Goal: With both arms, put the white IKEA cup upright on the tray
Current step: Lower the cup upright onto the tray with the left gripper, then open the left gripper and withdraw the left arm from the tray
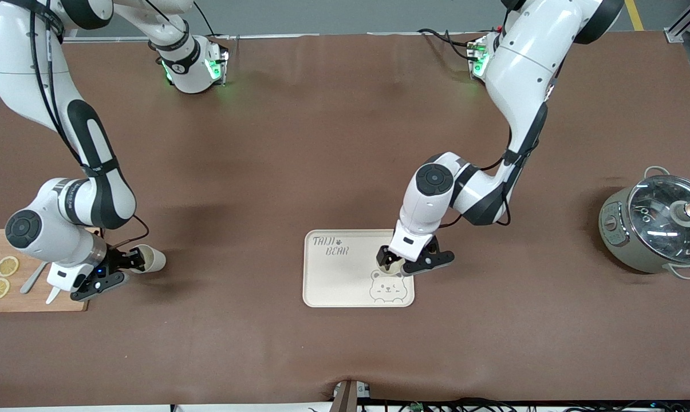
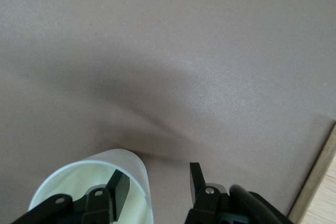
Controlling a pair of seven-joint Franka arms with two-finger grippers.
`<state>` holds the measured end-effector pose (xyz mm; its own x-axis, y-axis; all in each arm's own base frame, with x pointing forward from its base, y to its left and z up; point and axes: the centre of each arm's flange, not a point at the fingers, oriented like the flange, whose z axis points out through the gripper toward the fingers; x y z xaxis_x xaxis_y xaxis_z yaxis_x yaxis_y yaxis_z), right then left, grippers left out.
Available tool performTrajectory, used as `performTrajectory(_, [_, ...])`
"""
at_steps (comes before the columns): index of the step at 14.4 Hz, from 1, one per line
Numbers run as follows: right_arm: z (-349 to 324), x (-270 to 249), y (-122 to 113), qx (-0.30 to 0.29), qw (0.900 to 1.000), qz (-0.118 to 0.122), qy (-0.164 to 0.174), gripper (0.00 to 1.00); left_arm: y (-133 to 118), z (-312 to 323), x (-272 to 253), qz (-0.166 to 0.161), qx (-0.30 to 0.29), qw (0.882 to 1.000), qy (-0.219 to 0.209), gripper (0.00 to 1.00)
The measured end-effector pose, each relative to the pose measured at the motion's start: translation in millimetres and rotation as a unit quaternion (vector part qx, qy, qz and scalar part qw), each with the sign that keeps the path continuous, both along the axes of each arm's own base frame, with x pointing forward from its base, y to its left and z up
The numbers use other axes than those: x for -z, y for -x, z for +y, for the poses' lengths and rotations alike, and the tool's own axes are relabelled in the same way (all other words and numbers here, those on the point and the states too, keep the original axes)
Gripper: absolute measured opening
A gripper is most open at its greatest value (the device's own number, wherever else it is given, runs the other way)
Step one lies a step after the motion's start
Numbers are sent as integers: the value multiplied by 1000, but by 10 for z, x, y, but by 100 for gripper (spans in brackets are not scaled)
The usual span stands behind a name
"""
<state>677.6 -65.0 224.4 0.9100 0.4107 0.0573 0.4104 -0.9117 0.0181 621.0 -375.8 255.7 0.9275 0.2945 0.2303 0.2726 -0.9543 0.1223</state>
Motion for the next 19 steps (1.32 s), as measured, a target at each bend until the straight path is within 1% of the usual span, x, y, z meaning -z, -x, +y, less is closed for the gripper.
performTrajectory(2, [0,3,3,0,1000,1,0,51,-2,59,-277,8,-8,1000,-19,100])
performTrajectory(3, [0,4,4,0,1000,2,0,43,-4,95,-421,9,-12,1000,-25,100])
performTrajectory(4, [0,5,6,0,1000,3,0,43,-11,149,-566,11,-17,999,-30,100])
performTrajectory(5, [1,7,8,0,1000,4,0,39,-31,229,-701,15,-18,999,-31,100])
performTrajectory(6, [1,9,10,0,1000,5,-1,28,-64,339,-818,24,-14,999,-30,100])
performTrajectory(7, [2,9,11,0,1000,5,-1,28,-112,492,-927,34,-6,999,-29,100])
performTrajectory(8, [2,9,11,0,1000,5,-1,24,-174,684,-1025,42,3,999,-31,100])
performTrajectory(9, [2,7,10,0,1000,5,-1,18,-247,917,-1124,50,13,998,-33,100])
performTrajectory(10, [2,3,9,0,1000,5,-1,18,-317,1157,-1213,55,22,998,-35,100])
performTrajectory(11, [14,-19,8,-1,1000,5,-2,13,-388,1405,-1291,58,33,997,-35,100])
performTrajectory(12, [30,-67,5,-2,1000,7,-3,7,-452,1640,-1360,59,43,997,-34,100])
performTrajectory(13, [32,-87,6,-2,1000,8,-3,7,-509,1861,-1406,59,53,996,-33,100])
performTrajectory(14, [31,-81,11,-2,1000,10,-3,4,-561,2075,-1435,58,63,996,-34,100])
performTrajectory(17, [31,-74,16,-2,1000,13,-4,4,-678,2669,-1447,57,84,994,-42,100])
performTrajectory(19, [34,-81,11,-2,1000,12,-4,4,-715,2972,-1481,56,89,994,-31,100])
